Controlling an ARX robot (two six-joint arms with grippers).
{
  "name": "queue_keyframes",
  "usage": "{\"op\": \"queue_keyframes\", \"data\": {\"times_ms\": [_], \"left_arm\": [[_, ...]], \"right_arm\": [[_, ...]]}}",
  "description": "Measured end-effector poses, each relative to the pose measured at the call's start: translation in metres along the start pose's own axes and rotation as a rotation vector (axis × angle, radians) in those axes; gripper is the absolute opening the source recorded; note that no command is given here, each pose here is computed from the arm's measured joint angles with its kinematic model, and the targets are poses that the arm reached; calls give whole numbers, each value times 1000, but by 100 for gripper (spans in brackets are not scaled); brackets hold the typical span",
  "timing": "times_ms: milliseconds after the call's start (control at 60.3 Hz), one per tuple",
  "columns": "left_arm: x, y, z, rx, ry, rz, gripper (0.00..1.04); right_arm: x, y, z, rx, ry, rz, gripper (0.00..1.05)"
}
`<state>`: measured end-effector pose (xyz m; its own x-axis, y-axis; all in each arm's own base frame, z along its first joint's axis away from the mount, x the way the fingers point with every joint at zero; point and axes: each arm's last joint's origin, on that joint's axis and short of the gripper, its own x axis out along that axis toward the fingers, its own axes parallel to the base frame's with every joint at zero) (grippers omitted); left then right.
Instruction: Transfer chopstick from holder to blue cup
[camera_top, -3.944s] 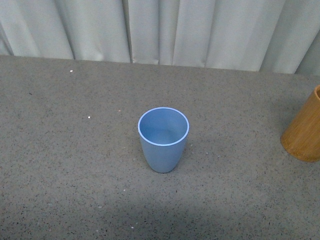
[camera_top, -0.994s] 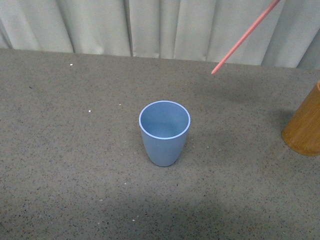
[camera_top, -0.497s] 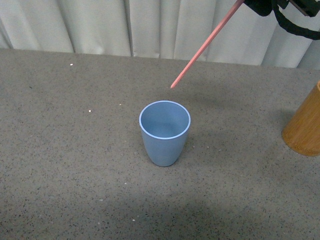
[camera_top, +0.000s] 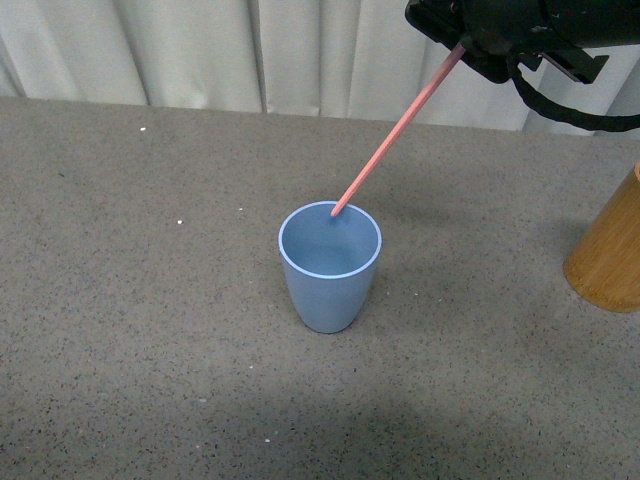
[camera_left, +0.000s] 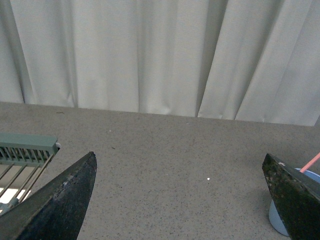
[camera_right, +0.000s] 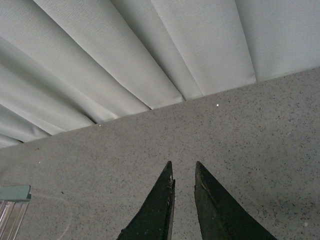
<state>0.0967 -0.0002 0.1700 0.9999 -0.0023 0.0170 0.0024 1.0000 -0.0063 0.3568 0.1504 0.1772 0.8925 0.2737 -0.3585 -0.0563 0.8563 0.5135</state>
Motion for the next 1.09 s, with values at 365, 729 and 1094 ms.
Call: {"op": "queue_keyframes", "data": {"times_ms": [365, 729, 1094], "left_arm": [[0, 0, 0, 0, 0, 0, 98], [0, 0, 0, 0, 0, 0, 98], [0, 0, 0, 0, 0, 0, 98]], "right_arm": [[-1, 6, -7, -34, 37, 4, 27], [-5, 6, -2, -45, -25, -59, 94], [-102, -48, 7, -425, -427, -149, 54]]}}
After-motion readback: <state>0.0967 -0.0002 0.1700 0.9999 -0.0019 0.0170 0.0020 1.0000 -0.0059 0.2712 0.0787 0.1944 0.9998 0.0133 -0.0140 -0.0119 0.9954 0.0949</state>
